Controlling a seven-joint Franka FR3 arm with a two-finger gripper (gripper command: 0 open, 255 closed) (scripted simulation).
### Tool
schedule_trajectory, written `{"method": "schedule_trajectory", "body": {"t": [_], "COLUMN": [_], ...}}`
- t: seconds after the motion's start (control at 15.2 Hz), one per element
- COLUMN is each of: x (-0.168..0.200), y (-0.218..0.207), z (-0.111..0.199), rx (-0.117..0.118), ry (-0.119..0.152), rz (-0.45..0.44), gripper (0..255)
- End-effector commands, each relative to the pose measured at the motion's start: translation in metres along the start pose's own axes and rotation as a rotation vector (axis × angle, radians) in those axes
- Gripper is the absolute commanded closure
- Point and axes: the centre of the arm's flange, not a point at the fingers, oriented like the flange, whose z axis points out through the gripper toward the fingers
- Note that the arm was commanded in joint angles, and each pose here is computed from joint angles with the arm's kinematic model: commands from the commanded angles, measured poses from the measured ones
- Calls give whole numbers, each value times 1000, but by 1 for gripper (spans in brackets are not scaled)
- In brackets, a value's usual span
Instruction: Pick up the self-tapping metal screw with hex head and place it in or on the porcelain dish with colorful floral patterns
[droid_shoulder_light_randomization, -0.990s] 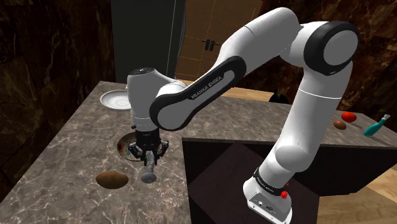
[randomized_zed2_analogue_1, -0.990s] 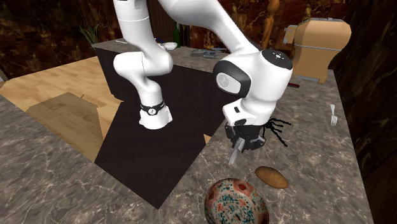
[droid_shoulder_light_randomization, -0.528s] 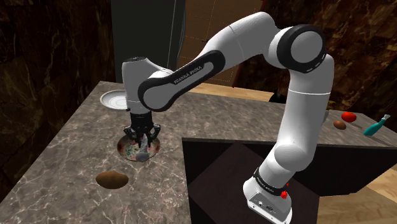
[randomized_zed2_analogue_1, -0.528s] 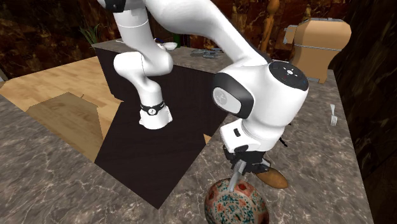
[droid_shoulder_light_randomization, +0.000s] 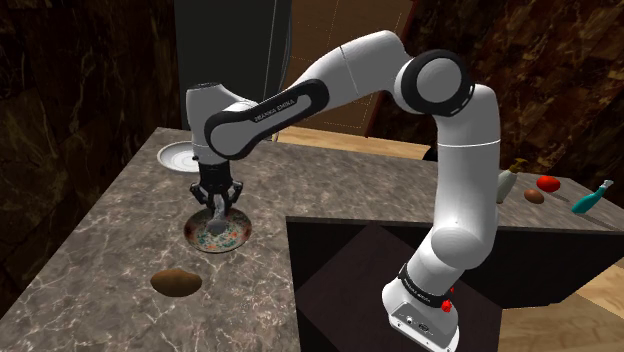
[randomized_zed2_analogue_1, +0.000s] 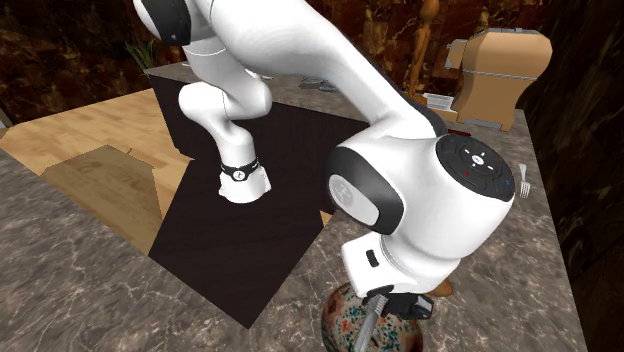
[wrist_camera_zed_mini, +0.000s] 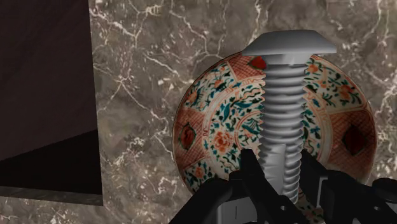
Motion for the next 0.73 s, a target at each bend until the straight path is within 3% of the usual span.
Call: {"method": "schedule_trajectory", "body": {"t": [0.0, 0.66], "x": [3, 7], "y": [-3, -9], "z": [10, 57], "rx": [0, 0], "ry": [0, 0], "rz": [0, 0], "gripper": [255, 255]}}
